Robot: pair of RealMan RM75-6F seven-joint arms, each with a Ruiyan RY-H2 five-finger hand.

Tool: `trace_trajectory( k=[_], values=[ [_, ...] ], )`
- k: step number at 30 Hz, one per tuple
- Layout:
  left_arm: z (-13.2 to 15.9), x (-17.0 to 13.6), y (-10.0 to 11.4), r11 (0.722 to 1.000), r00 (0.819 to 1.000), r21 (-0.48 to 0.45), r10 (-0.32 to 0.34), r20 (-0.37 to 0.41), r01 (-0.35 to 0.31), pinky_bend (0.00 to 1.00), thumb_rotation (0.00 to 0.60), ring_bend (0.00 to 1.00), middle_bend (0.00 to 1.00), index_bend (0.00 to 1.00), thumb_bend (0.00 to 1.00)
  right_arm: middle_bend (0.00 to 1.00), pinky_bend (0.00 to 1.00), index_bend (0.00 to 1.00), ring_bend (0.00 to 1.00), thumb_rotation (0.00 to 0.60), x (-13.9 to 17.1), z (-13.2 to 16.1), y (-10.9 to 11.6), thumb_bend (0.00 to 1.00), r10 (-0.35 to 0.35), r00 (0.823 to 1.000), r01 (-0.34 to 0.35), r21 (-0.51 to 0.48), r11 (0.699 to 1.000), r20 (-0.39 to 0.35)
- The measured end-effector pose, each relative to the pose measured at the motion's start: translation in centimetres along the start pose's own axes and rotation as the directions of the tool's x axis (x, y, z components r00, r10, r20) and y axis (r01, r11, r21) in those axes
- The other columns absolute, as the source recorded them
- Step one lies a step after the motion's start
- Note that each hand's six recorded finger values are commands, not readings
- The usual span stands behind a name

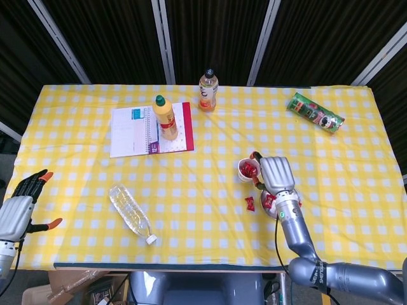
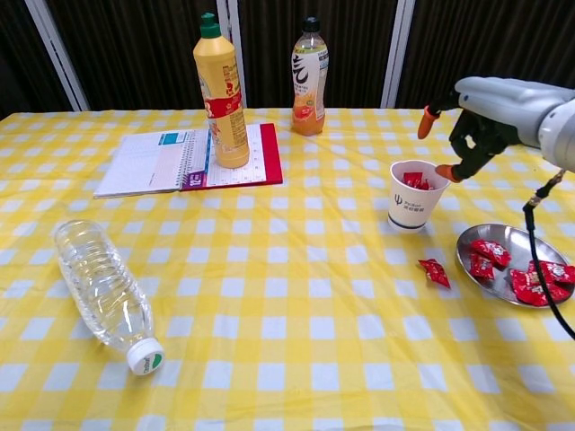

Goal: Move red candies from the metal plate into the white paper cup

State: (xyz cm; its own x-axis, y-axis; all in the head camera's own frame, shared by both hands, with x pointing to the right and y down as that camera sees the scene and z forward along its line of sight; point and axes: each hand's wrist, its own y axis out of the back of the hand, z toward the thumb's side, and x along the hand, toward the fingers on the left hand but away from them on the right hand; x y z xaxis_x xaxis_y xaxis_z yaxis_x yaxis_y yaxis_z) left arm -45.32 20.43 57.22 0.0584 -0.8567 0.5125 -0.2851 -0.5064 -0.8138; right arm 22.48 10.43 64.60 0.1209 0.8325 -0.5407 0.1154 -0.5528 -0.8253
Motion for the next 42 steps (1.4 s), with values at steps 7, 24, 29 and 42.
trace_trajectory(
  k=[7, 24, 29, 42],
  values=[
    [0.2, -0.1, 0.1, 1.000, 1.000, 0.006, 0.013, 0.016, -0.013, 0.00, 0.600, 0.00, 0.00, 0.00, 0.04, 0.80, 0.96, 0.32, 0.86, 0.600, 3.3, -3.9, -3.0, 0.35, 0.071, 0.995, -0.076, 0.069, 0.995, 0.070],
    [0.3, -0.1, -0.1, 0.999, 1.000, 0.024, 0.023, 0.018, -0.023, 0.00, 0.600, 0.00, 0.00, 0.00, 0.04, 0.80, 0.96, 0.31, 0.86, 0.600, 5.0, -7.9, -7.4, 0.34, 0.181, 0.966, -0.197, 0.074, 0.978, 0.184],
    [0.2, -0.1, -0.1, 1.000, 1.000, 0.022, 0.021, 0.018, -0.022, 0.00, 0.600, 0.00, 0.00, 0.00, 0.04, 0.80, 0.96, 0.30, 0.85, 0.600, 5.4, -7.5, -7.2, 0.34, 0.183, 0.968, -0.197, 0.070, 0.978, 0.175],
    [0.3, -0.2, -0.1, 1.000, 1.000, 0.019, 0.020, 0.023, -0.020, 0.00, 0.600, 0.00, 0.00, 0.00, 0.04, 0.80, 0.96, 0.29, 0.85, 0.600, 6.2, -8.1, -7.5, 0.31, 0.212, 0.955, -0.236, 0.098, 0.967, 0.206]
  ],
)
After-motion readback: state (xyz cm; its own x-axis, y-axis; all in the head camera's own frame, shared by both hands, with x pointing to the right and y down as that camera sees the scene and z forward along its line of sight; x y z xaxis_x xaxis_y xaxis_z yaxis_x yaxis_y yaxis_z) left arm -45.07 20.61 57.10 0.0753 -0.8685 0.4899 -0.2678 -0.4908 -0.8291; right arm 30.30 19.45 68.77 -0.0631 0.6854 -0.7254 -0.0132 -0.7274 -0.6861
